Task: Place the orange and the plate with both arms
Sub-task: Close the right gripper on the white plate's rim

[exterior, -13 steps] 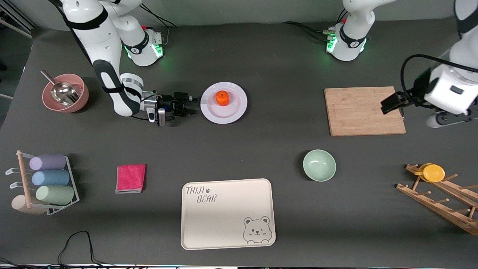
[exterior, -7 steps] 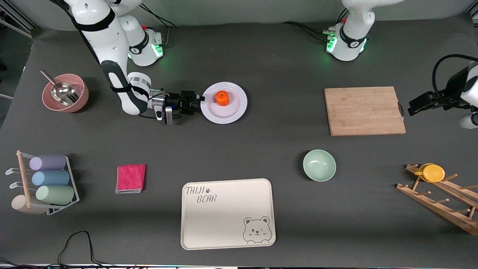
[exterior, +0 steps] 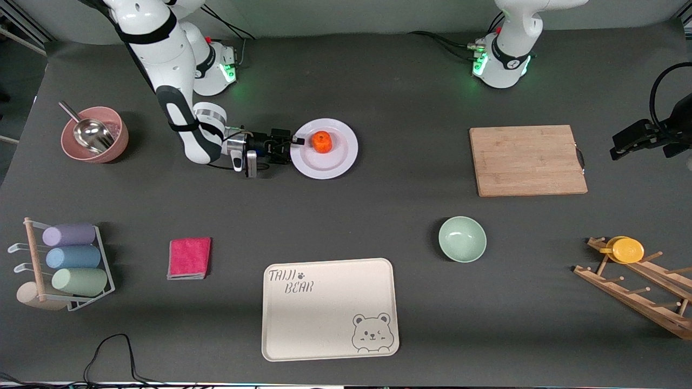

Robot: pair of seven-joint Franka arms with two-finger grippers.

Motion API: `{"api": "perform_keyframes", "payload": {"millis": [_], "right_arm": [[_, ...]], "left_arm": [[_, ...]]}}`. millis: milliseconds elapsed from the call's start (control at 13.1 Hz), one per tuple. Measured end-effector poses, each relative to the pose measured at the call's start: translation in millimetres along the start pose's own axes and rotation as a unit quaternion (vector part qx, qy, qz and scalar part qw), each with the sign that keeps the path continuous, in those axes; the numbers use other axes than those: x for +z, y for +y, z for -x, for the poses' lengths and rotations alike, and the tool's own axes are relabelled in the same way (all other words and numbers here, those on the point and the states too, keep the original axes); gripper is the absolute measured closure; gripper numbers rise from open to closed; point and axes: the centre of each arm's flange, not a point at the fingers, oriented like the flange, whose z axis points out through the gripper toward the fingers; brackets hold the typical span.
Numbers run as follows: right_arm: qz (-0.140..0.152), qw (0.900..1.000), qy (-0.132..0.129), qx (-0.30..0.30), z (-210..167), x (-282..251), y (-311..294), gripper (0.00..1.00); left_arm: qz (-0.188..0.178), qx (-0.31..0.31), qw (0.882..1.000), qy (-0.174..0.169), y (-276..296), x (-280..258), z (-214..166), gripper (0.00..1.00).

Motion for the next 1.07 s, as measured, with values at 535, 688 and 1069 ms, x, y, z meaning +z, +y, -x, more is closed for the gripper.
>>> {"api": "perform_keyframes", "payload": {"millis": [535,688,1069], "right_arm": [[0.004,0.999,-0.001,-0.045,0.9,2.0,5.7,0.94],[0.003,0.999,-0.001,-0.041,1.0,2.3,5.5,0.95],[0.004,1.000,0.000,0.005,2.2,2.0,7.4,0.95]], "left_arm": [[0.000,0.032,0.999,0.000,6.1,0.5,0.2,0.00],[0.000,0.032,0.999,0.000,4.5,0.5,0.1,0.00],[0.000,0.035,0.999,-0.001,6.6,0.5,0.2,0.00]]}}
